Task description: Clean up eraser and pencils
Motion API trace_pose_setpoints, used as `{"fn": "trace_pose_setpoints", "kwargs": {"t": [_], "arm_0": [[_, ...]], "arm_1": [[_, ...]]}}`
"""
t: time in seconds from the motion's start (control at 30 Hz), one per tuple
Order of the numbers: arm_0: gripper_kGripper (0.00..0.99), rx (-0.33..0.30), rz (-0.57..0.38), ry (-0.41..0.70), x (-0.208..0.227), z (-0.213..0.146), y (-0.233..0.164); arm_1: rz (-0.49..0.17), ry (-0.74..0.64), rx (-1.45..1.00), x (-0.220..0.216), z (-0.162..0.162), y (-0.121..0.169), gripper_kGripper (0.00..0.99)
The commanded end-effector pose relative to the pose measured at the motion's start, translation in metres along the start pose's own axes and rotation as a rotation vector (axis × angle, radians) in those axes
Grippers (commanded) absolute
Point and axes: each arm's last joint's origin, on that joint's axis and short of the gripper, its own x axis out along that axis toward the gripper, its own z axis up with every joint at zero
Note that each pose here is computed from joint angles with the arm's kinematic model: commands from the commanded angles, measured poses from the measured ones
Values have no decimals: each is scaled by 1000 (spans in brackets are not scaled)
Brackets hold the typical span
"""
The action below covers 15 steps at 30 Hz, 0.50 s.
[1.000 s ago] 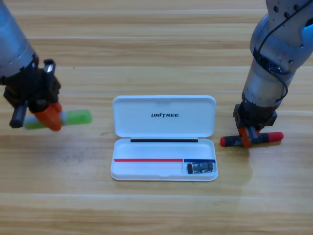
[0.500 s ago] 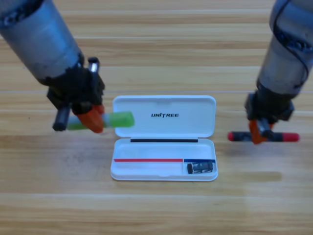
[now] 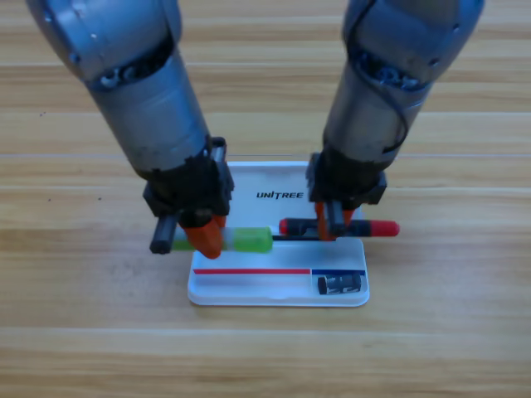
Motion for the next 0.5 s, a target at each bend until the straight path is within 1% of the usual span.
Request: {"fn": "trace_pose_setpoints", "kwargs": {"t": [0.03, 0.13, 0.27, 0.4, 0.5], "arm_0": [[0, 16, -39, 48, 24, 13, -4], [0, 13, -41, 52, 27, 13, -4], [0, 12, -36, 61, 27, 12, -4], [0, 27, -27, 59, 17, 4, -11], [0, 26, -11, 53, 10, 0, -10]], "arm_1": [[84, 56, -38, 34, 20, 19, 0], [67, 60, -25, 31, 19, 18, 0], [-8, 100, 21, 14, 10, 20, 0], [-46, 104, 77, -17, -18, 22, 0], [-67, 100, 117, -39, -43, 25, 0]]}}
